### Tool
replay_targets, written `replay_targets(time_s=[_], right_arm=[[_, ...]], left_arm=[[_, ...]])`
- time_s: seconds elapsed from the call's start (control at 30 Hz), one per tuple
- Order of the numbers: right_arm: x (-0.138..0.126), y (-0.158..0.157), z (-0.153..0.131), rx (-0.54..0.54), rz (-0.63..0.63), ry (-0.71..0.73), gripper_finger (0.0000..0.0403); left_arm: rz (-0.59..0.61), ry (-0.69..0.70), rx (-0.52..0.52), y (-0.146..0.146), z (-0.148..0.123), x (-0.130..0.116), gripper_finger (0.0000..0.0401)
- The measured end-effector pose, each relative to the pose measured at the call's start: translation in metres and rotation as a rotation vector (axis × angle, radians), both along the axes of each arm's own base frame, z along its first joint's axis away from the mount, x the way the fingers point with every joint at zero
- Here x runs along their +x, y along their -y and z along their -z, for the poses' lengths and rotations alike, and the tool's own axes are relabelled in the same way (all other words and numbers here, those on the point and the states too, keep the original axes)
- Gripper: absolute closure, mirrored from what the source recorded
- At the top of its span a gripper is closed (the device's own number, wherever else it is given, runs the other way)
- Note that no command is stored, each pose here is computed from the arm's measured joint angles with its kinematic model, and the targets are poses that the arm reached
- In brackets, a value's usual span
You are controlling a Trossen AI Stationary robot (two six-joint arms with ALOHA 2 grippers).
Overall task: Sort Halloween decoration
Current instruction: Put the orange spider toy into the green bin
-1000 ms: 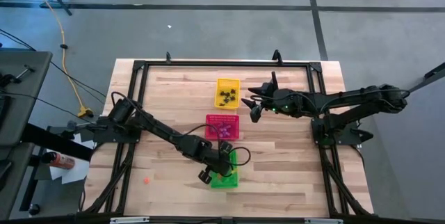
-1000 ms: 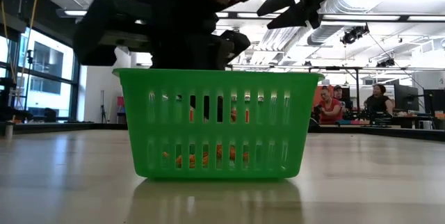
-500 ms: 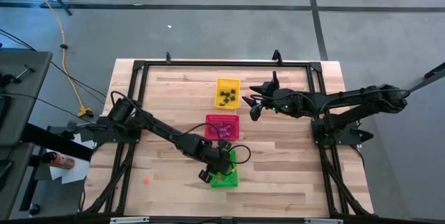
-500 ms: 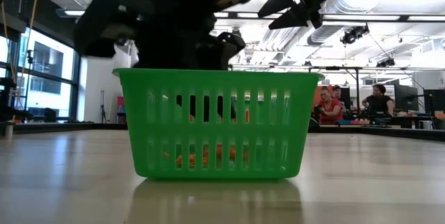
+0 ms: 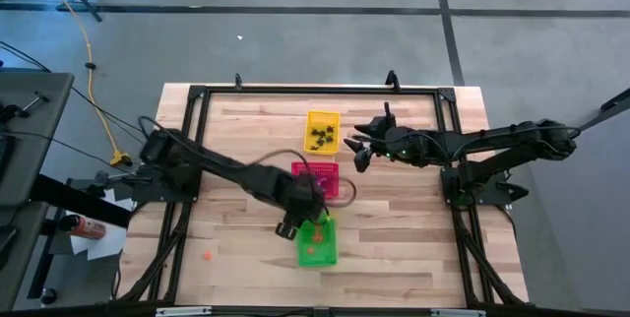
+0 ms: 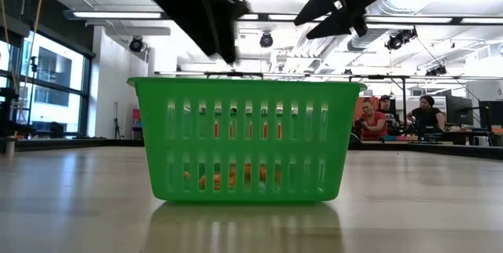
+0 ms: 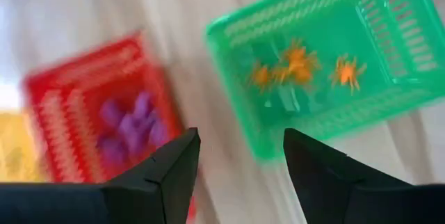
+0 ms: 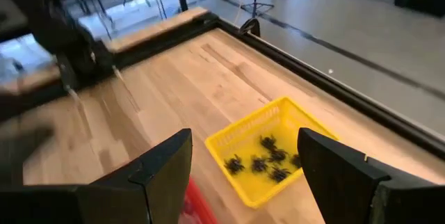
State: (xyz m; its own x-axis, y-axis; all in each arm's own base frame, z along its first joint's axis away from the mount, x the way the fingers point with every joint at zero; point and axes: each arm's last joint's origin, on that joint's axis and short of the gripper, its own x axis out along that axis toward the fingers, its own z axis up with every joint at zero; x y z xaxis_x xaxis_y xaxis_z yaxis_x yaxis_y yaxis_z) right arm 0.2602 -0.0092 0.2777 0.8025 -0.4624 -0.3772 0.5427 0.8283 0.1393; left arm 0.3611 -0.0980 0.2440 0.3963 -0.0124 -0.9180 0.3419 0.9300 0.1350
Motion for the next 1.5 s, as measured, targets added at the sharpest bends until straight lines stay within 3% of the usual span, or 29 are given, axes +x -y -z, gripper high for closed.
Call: replay_targets(time_s=[0.17,0.37,0.47,0.67,0.93,1.13,1.3,1.5], right_arm=[[-0.001,-0.002,0.003,0.000,-0.061,-0.050,0.0146],[-0.003,-0.002,0.006,0.044,-0.047,-0.065,0.0146],[-0.003,-0.003,0.007,0.058,-0.046,-0.063,0.0146],[-0.001,-0.004,0.005,0.081,-0.091,-0.034,0.0146],[0.011,-0.011,-0.025,0.094,-0.288,0.282,0.0146],[0.011,-0.025,-0.050,0.007,-0.466,0.512,0.0146],[0.010,-0.040,-0.051,-0.101,-0.539,0.499,0.0146],[0.009,-0.050,-0.049,-0.097,-0.573,0.479,0.0146]], left_arm=[[-0.196,0.151,-0.034,-0.027,-0.040,-0.030,0.0201],[-0.404,0.499,-0.087,-0.049,-0.073,-0.078,0.0201],[-0.495,0.627,-0.141,-0.056,-0.077,-0.104,0.0201],[-0.634,0.742,-0.241,-0.065,-0.063,-0.143,0.0201],[-0.607,0.922,-0.340,-0.068,-0.048,-0.157,0.0201],[-0.467,1.026,-0.476,-0.064,-0.052,-0.157,0.0201],[-0.380,1.039,-0.533,-0.061,-0.055,-0.156,0.0201],[-0.364,1.048,-0.544,-0.060,-0.056,-0.156,0.0201]])
